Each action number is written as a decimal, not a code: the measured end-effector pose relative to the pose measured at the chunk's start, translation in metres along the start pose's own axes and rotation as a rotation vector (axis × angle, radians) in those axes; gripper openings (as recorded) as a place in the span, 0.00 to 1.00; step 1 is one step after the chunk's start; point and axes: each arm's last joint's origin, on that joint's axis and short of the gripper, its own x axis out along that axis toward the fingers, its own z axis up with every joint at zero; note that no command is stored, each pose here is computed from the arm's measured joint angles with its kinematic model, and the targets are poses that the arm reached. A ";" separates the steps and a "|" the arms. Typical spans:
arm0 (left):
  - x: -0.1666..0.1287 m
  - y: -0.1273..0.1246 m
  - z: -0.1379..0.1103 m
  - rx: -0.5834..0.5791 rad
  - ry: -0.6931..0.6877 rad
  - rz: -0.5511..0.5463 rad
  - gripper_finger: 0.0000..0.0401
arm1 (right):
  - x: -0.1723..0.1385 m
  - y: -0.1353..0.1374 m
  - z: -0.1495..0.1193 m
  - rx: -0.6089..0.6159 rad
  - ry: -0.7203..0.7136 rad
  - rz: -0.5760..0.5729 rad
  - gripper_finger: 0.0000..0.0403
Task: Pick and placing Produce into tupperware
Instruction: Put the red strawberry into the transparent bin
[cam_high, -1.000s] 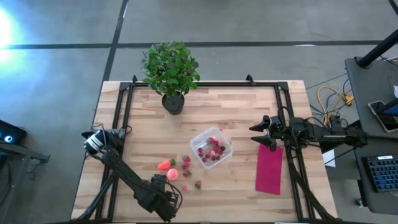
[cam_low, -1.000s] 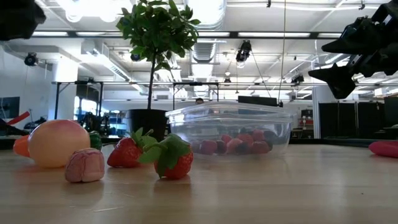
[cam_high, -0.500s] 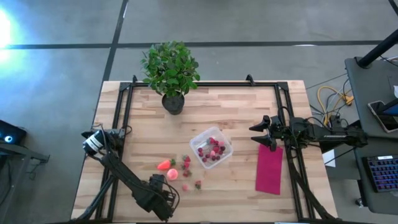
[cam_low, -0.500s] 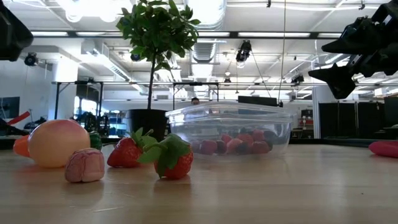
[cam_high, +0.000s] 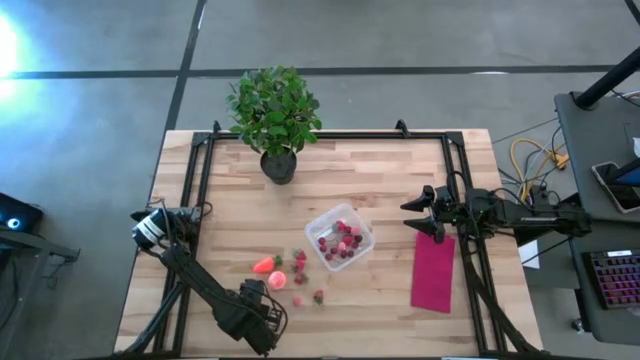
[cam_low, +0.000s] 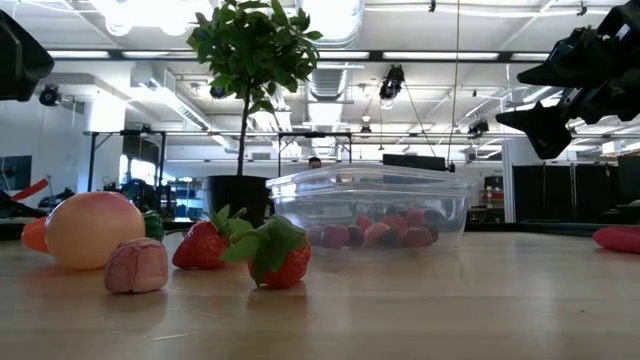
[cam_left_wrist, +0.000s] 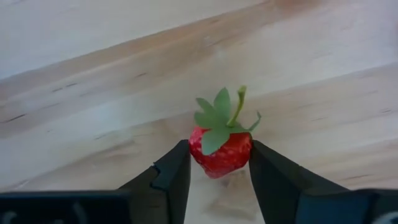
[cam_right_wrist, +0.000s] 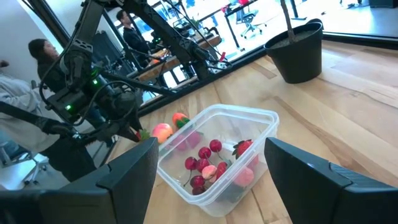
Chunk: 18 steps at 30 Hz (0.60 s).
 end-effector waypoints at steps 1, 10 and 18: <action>-0.001 -0.001 0.000 -0.001 -0.008 -0.011 0.32 | 0.000 0.000 0.000 0.000 0.000 0.000 0.71; -0.084 -0.014 0.025 -0.045 -0.522 -0.567 0.32 | 0.000 0.000 0.000 0.000 0.000 0.000 0.71; -0.108 -0.043 0.139 0.232 -0.620 -0.476 0.32 | 0.000 0.000 0.000 0.000 0.000 0.000 0.71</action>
